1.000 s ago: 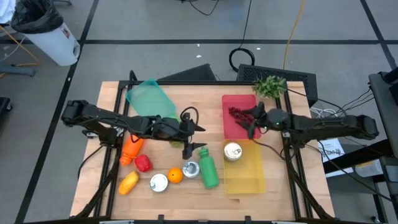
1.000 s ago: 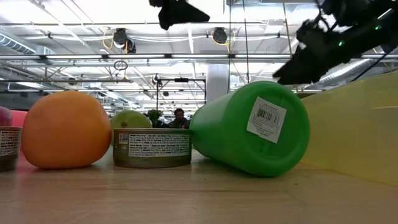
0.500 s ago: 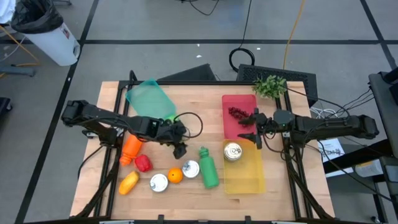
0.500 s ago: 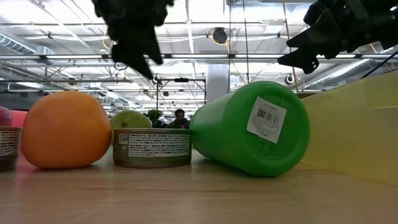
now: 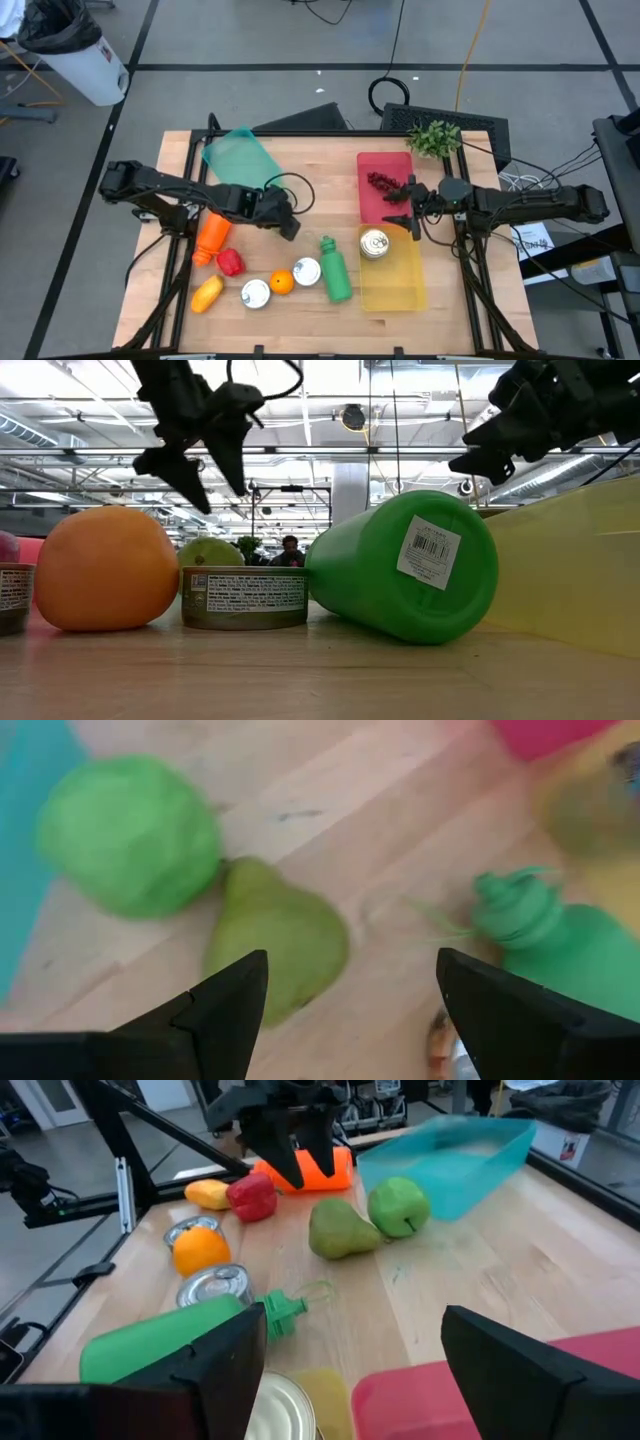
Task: Pick & Place Food Item
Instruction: Put the green pear into the pink bin
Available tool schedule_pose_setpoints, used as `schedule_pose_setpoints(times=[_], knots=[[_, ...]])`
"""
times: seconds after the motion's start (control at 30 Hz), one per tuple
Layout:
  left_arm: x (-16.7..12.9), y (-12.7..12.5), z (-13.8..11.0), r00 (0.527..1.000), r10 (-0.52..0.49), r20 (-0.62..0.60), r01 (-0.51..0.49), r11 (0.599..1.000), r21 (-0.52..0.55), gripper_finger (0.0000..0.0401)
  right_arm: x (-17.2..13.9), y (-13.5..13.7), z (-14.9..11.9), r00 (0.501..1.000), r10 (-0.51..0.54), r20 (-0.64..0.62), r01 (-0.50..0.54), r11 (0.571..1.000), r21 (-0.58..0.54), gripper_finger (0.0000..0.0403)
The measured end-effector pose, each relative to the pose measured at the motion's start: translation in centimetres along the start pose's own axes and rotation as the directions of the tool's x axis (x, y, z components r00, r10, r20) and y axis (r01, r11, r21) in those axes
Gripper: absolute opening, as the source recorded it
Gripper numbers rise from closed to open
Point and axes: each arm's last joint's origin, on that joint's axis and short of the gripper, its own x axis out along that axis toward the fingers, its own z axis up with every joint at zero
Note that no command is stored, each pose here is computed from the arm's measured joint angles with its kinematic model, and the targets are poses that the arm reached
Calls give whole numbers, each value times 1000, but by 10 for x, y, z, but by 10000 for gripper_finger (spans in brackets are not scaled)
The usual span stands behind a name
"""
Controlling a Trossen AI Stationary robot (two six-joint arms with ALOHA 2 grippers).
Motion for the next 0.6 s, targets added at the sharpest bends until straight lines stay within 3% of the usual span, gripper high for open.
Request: schedule_pose_setpoints(times=[0.4, 0.6], knots=[[32, 19, -15, 989, 120, -89, -134, 976, -171, 301, 0, 0, 0, 1000, 1, 10, -1, 1000, 1, 281], [39, 14, -5, 997, 46, -55, -57, 977, -207, 301, 0, 0, 1, 1000, 1, 16, -1, 1000, 1, 281]])
